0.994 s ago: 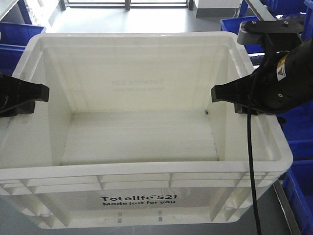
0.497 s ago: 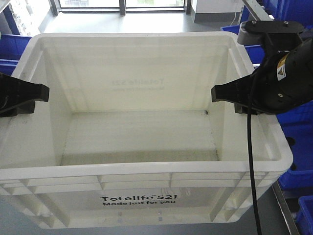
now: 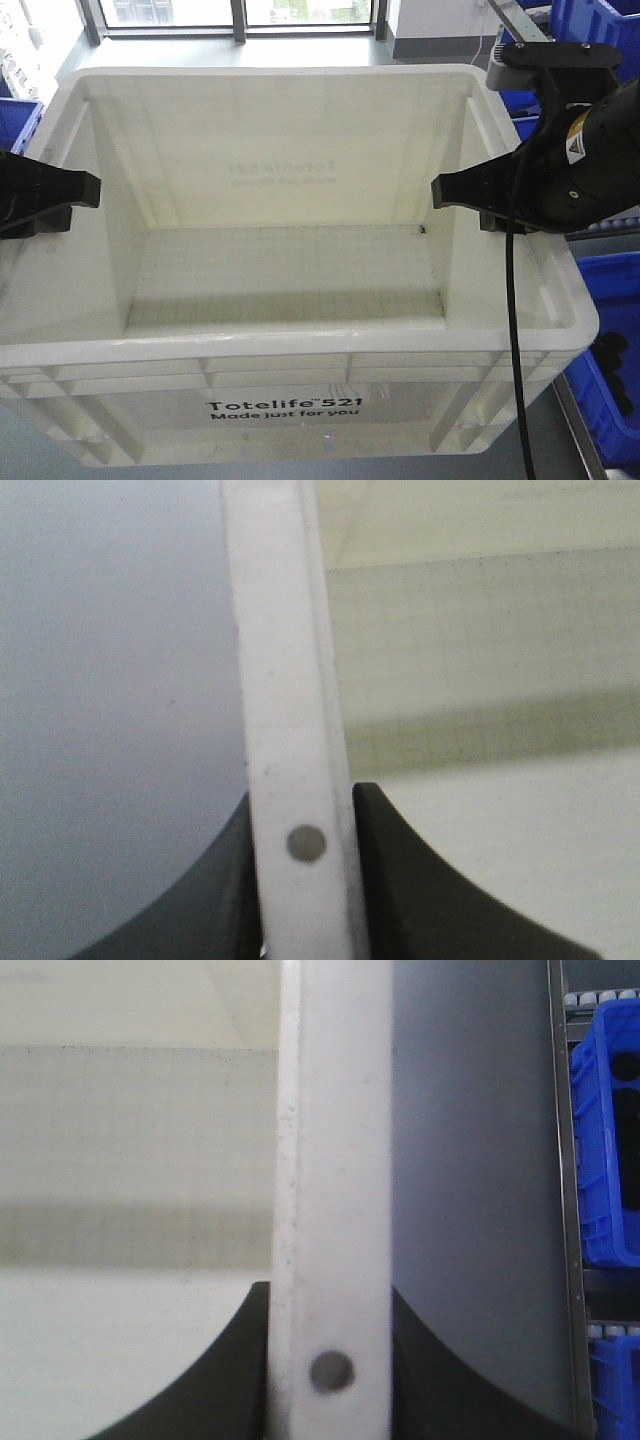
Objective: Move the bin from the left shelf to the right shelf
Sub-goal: 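Keep gripping the tote rims while the base drives across the room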
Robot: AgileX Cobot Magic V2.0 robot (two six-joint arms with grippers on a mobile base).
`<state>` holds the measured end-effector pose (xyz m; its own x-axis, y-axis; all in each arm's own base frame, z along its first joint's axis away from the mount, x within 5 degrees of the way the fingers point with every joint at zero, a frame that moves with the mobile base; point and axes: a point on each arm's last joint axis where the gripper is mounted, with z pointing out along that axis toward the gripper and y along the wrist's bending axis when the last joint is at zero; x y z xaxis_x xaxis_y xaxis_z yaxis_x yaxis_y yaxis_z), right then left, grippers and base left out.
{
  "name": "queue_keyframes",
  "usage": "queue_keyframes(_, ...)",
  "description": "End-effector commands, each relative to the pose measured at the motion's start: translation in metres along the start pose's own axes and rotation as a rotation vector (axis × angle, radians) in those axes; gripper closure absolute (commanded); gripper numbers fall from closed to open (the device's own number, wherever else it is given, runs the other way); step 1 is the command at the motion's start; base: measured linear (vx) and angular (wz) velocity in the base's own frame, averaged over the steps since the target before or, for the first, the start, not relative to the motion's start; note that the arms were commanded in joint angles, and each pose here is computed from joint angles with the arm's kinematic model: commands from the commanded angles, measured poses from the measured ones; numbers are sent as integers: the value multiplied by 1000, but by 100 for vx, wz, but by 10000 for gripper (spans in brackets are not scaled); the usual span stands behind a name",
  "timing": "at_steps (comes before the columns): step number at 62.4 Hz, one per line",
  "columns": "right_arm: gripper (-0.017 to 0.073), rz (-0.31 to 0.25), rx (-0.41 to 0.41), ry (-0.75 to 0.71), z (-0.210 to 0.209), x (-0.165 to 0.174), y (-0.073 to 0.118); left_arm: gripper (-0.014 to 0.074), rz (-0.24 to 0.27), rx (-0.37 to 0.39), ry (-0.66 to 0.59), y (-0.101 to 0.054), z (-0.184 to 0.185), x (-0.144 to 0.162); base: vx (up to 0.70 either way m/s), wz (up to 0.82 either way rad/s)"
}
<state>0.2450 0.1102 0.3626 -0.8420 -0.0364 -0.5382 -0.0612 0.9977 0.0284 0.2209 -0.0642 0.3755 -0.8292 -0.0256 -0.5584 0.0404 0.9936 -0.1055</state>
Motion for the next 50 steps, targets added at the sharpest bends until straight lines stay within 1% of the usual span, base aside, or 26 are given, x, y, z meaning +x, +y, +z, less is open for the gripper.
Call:
queue_keyframes(1,477,-39,83,-179,-24,-16,-16,466,40,-35,-138,6,-23,-9,40,-4)
queue_keyframes(50,477,-39,83,-178,-24,-15,-16,466,40,-34,-138,6,-23,-9,41,-2)
